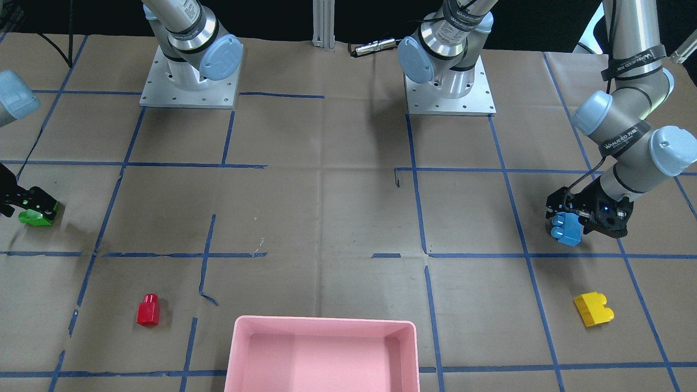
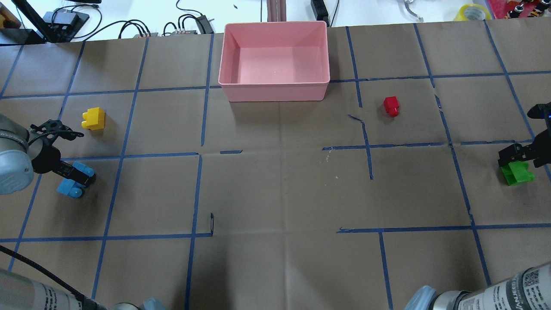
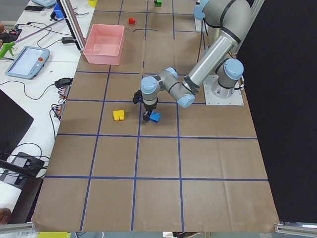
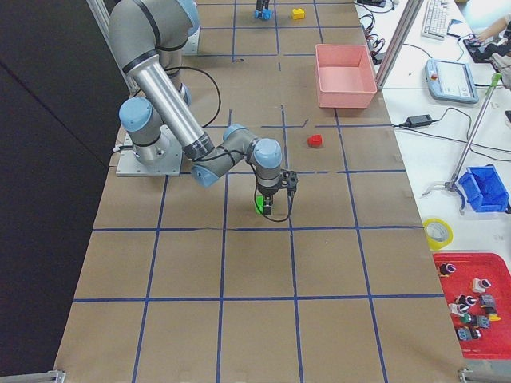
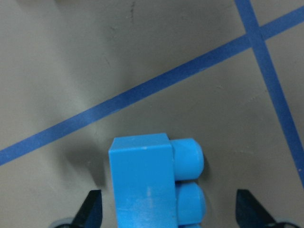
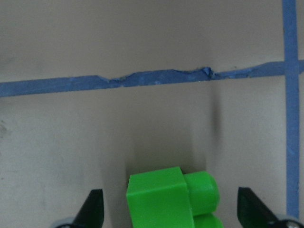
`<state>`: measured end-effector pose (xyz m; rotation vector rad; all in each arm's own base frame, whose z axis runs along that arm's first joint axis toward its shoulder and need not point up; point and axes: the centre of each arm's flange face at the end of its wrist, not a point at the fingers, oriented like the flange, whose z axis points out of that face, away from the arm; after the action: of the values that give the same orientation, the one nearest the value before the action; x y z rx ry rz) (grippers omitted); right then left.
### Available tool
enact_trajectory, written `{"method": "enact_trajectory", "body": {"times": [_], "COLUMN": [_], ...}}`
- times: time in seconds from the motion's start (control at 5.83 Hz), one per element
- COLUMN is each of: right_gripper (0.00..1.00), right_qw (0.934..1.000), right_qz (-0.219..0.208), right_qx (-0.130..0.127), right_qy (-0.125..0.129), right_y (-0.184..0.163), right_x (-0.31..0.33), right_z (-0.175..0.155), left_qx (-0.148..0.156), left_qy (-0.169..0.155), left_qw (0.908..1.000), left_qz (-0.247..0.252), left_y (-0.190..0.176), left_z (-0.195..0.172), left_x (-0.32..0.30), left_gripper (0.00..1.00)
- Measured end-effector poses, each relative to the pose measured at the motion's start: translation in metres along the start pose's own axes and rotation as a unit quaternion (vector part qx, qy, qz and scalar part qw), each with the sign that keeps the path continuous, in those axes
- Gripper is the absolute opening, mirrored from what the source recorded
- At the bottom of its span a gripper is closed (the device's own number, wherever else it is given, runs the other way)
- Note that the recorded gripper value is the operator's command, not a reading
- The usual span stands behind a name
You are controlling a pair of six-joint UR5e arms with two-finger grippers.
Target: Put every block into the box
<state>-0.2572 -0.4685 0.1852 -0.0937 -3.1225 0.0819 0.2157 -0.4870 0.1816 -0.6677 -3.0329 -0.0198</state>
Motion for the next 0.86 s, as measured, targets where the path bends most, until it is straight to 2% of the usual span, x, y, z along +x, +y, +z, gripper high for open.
{"method": "enact_trajectory", "body": {"times": [0.17,0.34,0.86], "right_gripper": [0.99,0.99,0.99], "right_qw": [1.0000,0.9999,0.9999], "right_qz": [-0.009,-0.012,-0.009], "right_qx": [-0.002,-0.004,-0.005], "right_qy": [-0.002,-0.003,-0.003], "right_y": [0.0006,0.0008,0.0033], "right_x": [-0.0001,0.0002,0.0060], "right_z": [0.0018,0.0024,0.0032], "left_qx": [0.003,0.005,0.009], "left_qy": [-0.006,-0.008,-0.008], "left_qw": [1.0000,1.0000,0.9999], "left_qz": [0.000,0.000,0.009], "left_y": [-0.0004,-0.0006,-0.0014], "left_z": [0.0005,0.0004,0.0008], "left_x": [-0.0014,-0.0019,-0.0019], "left_gripper": [0.98,0.92,0.56]}}
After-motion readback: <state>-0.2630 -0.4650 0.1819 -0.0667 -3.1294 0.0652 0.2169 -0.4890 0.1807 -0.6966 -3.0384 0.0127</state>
